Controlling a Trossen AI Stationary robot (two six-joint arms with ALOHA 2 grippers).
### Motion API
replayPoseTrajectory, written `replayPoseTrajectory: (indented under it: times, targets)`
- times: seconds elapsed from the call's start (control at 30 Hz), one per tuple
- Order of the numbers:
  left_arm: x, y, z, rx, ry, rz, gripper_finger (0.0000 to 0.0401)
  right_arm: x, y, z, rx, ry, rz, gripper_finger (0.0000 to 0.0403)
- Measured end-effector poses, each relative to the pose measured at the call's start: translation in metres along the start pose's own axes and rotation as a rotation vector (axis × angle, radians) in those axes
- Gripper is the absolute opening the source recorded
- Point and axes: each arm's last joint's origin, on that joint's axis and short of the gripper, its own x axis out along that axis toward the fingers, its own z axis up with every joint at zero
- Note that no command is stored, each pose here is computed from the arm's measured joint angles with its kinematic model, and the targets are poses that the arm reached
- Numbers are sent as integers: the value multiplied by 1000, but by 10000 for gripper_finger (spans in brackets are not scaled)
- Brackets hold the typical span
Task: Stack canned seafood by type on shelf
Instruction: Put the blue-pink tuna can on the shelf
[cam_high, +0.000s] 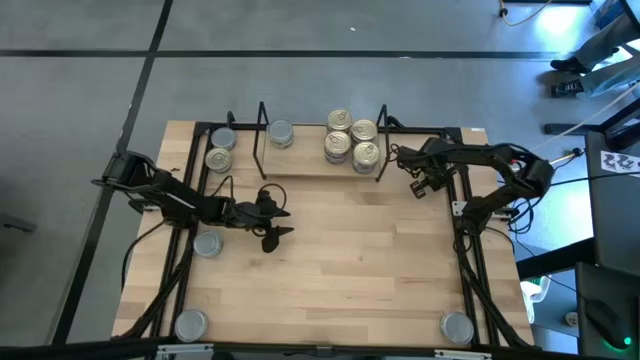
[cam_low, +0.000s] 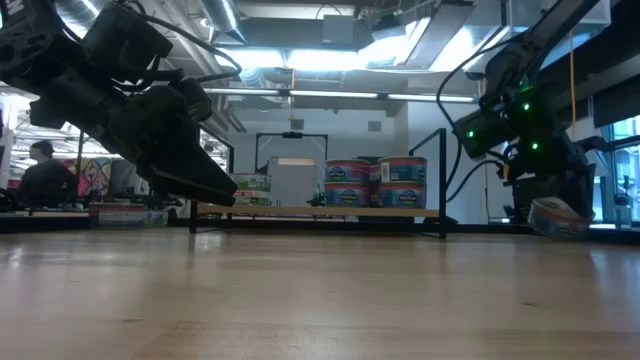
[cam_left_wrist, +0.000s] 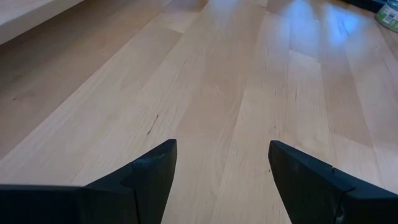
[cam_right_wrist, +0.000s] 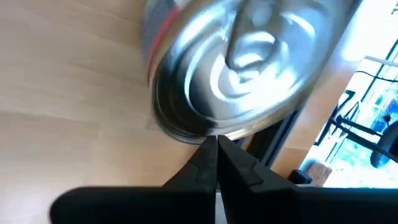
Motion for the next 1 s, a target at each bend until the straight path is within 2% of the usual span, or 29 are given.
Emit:
replayPoseTrajectory:
  times: [0.27, 0.5, 0.77, 1.0]
  targets:
    - [0, 0, 0, 0, 0, 0, 253, -21, -19, -14, 63, -116, 82, 10]
    - [0, 0, 0, 0, 0, 0, 253, -34, -29, -17, 212, -319, 124, 10]
    - [0, 0, 0, 7, 0, 0, 253, -11, -18, -15, 412, -434, 234, 10]
    - [0, 0, 0, 7, 0, 0, 253, 6, -15, -21, 427, -392, 237, 10]
